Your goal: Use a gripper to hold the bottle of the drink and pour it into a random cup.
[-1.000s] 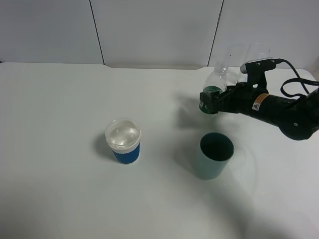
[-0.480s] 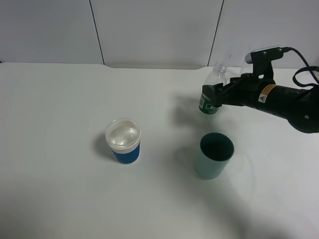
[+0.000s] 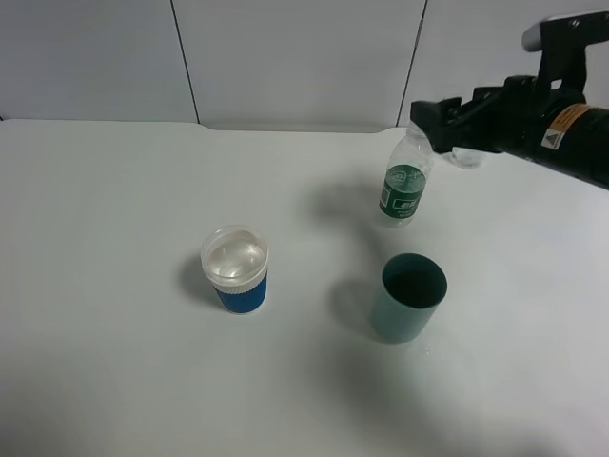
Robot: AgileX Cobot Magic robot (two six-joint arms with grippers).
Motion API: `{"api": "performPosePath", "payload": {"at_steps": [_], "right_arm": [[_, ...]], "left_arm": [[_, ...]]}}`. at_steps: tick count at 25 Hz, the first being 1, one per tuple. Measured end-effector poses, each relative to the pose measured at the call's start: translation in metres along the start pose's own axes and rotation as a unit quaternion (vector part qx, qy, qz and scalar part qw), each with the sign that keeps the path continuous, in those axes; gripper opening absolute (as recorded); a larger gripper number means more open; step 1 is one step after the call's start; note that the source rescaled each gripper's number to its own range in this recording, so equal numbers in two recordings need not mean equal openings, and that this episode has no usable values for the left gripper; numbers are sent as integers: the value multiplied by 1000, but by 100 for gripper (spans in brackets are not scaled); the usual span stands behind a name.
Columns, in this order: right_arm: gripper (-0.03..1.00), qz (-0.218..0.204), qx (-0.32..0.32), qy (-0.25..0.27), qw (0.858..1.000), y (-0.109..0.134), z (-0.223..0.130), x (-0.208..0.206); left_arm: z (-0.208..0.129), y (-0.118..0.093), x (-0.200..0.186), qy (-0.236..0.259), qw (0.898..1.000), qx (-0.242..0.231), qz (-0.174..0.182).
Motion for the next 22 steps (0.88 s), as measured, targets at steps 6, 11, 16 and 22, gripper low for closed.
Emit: {"api": "performPosePath", "payload": {"at_steps": [6,11,16,22], "right_arm": [[95,-24,-7,-34,999,-4,37,-29],[95,-62,-19,-34,997,-15,56,-57],[95,-133,-17,-38,990,-40,74,-100],[95,-199,-10,-66,978,-48,95,-158]], "left_arm": [[0,0,0,0,1000,0,0],[0,0,0,0,1000,0,0],[0,0,0,0,1000,0,0],[0,0,0,0,1000,0,0]]}}
Point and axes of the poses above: a point on each arm's last joint axis where the gripper is mounted, x pointing out along that axis toward the gripper, y along the wrist's bending axis when the last joint is at zero, z = x × y, the point moved 5 cm from there along x, pointing out along that axis toward the gripper, and after that the axes turned 9 degrees about -x, right-handed, at the moved point
